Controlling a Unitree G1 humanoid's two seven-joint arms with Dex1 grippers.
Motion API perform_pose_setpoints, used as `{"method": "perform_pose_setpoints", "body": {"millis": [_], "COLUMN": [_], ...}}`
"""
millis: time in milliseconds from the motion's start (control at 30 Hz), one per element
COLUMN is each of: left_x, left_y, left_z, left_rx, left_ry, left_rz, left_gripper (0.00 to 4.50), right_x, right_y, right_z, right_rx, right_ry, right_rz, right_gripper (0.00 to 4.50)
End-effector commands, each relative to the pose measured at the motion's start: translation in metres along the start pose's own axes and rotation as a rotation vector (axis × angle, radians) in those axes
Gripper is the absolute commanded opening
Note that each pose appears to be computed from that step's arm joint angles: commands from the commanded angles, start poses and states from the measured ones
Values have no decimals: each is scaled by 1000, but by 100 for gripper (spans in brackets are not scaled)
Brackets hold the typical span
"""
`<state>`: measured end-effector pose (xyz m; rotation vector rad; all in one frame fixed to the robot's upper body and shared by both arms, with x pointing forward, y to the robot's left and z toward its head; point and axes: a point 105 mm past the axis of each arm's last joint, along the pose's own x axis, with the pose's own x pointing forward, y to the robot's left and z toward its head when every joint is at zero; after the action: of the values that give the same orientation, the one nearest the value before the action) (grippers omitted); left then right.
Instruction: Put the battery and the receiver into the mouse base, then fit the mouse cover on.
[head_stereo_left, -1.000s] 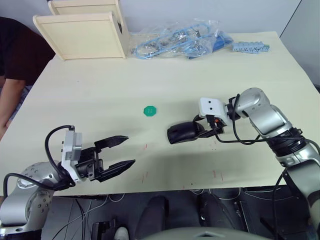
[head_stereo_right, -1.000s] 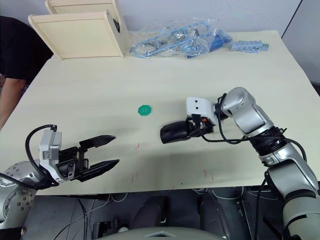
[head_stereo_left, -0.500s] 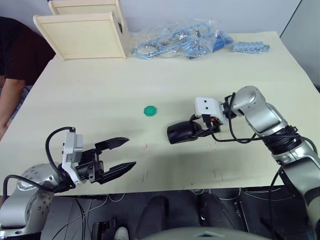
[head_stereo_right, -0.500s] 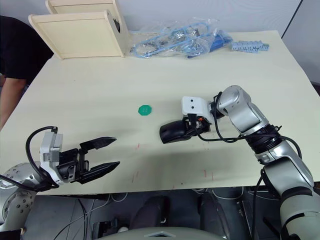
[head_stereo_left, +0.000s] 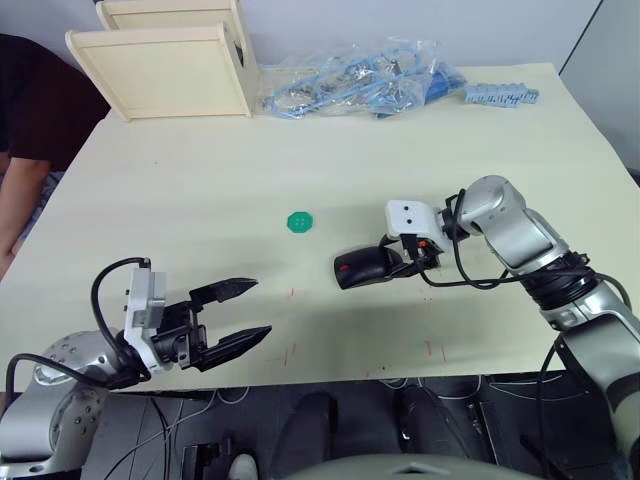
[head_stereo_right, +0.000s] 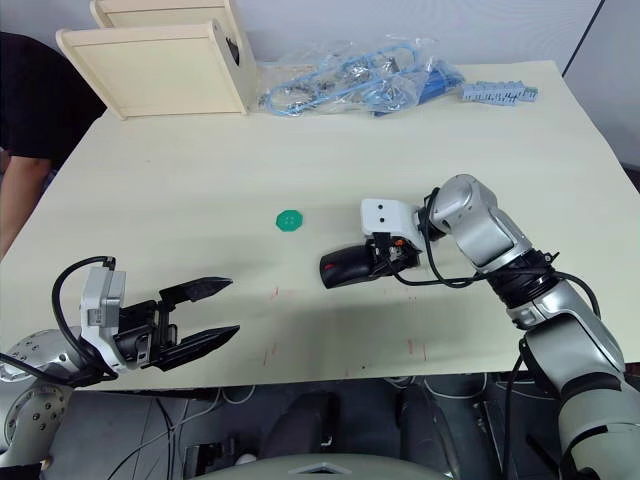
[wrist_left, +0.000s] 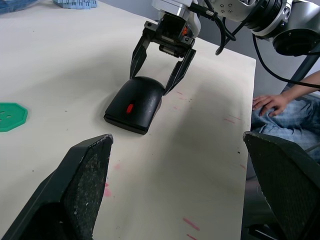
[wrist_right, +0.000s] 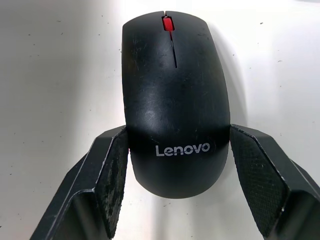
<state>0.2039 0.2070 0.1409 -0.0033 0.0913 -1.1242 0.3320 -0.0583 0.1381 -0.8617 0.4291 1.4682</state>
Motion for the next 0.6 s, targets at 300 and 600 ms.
{"method": "perform_pose_setpoints", "body": {"millis": [300, 600], "left_x": [-1, -1], "left_y": [-4, -5], "left_z": [10, 10], "left_rx": [52, 51], "left_ry": [-20, -18], "left_rz": [-2, -1], "left_gripper": [450, 450], "right_x": [-5, -4], "right_y": [-5, -3], "right_z": [13, 12], "right_rx": [-49, -45], "right_ry": [-1, 6], "right_rz": [-16, -7], "right_gripper": [316, 316]}}
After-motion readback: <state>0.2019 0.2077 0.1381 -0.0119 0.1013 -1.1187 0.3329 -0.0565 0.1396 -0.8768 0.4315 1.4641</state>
